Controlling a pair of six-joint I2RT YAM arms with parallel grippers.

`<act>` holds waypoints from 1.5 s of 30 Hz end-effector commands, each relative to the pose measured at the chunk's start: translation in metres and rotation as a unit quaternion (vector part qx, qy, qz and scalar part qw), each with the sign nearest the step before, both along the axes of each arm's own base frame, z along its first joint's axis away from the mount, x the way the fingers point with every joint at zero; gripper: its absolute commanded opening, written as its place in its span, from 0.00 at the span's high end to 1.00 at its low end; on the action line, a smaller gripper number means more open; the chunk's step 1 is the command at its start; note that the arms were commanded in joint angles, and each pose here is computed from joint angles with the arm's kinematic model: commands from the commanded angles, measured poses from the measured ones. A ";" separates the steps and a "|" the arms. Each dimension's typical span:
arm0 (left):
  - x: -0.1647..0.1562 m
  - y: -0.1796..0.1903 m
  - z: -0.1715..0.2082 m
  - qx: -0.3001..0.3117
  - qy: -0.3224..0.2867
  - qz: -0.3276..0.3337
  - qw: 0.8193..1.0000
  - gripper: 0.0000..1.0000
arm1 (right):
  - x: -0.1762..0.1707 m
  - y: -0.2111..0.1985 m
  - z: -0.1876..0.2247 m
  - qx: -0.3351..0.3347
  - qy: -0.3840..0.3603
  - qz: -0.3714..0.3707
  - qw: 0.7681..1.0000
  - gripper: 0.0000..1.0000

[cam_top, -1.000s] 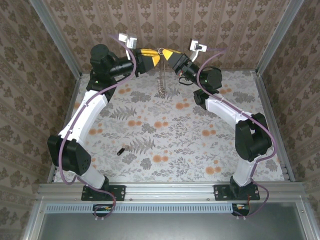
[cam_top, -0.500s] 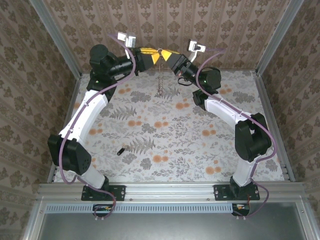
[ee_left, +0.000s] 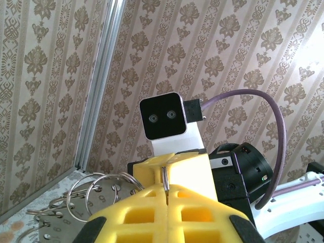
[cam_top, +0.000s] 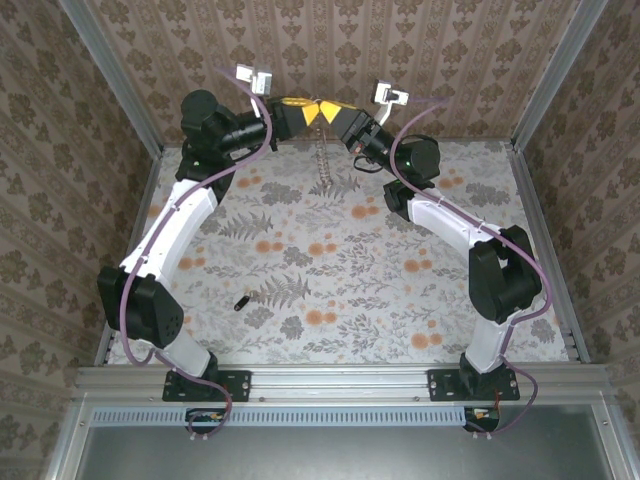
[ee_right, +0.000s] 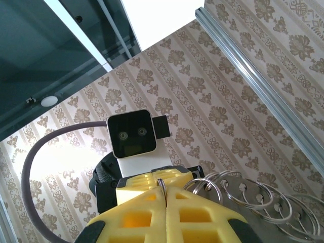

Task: Put the keys on the keyring

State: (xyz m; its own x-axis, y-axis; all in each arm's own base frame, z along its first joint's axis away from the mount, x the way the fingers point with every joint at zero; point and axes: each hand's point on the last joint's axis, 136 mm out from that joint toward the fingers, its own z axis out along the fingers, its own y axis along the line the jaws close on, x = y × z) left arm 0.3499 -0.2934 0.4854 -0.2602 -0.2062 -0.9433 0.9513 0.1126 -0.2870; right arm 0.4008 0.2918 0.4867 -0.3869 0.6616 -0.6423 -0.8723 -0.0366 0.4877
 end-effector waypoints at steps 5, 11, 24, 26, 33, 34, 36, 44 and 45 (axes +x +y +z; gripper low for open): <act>-0.009 -0.001 0.002 -0.002 -0.020 -0.011 1.000 1.00 | -0.014 -0.002 0.019 0.017 -0.028 0.012 0.999 0.85; -0.015 0.006 -0.002 0.018 -0.030 -0.021 0.999 1.00 | 0.006 -0.027 0.003 -0.012 0.031 -0.031 0.999 0.39; -0.048 0.015 -0.017 0.099 -0.061 -0.079 0.990 1.00 | 0.002 -0.035 -0.034 -0.214 0.103 -0.035 0.971 0.36; -0.052 0.017 -0.016 0.103 -0.060 -0.092 0.989 1.00 | -0.006 -0.030 -0.038 -0.237 0.100 -0.013 0.966 0.37; -0.055 0.017 -0.019 0.107 -0.055 -0.118 0.986 1.00 | -0.030 -0.023 -0.045 -0.279 0.076 0.032 0.957 0.47; -0.055 0.016 -0.020 0.107 -0.053 -0.120 0.986 1.00 | -0.033 -0.022 -0.044 -0.281 0.070 0.034 0.957 0.47; -0.055 0.016 -0.021 0.107 -0.051 -0.123 0.985 1.00 | -0.040 -0.021 -0.041 -0.284 0.056 0.038 0.956 0.49; -0.057 0.016 -0.023 0.108 -0.046 -0.130 0.985 1.00 | -0.052 -0.014 -0.032 -0.285 0.025 0.042 0.957 0.48; -0.057 0.016 -0.024 0.108 -0.046 -0.131 0.984 1.00 | -0.054 -0.013 -0.030 -0.284 0.020 0.042 0.958 0.48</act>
State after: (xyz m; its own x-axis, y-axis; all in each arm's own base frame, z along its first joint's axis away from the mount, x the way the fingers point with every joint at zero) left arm 0.3022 -0.2809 0.4474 -0.2515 0.0782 -0.9647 0.9657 -0.0468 -0.2556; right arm 0.3635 0.2786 0.4348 -0.5226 0.1819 -0.8330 -0.8082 0.2056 0.5519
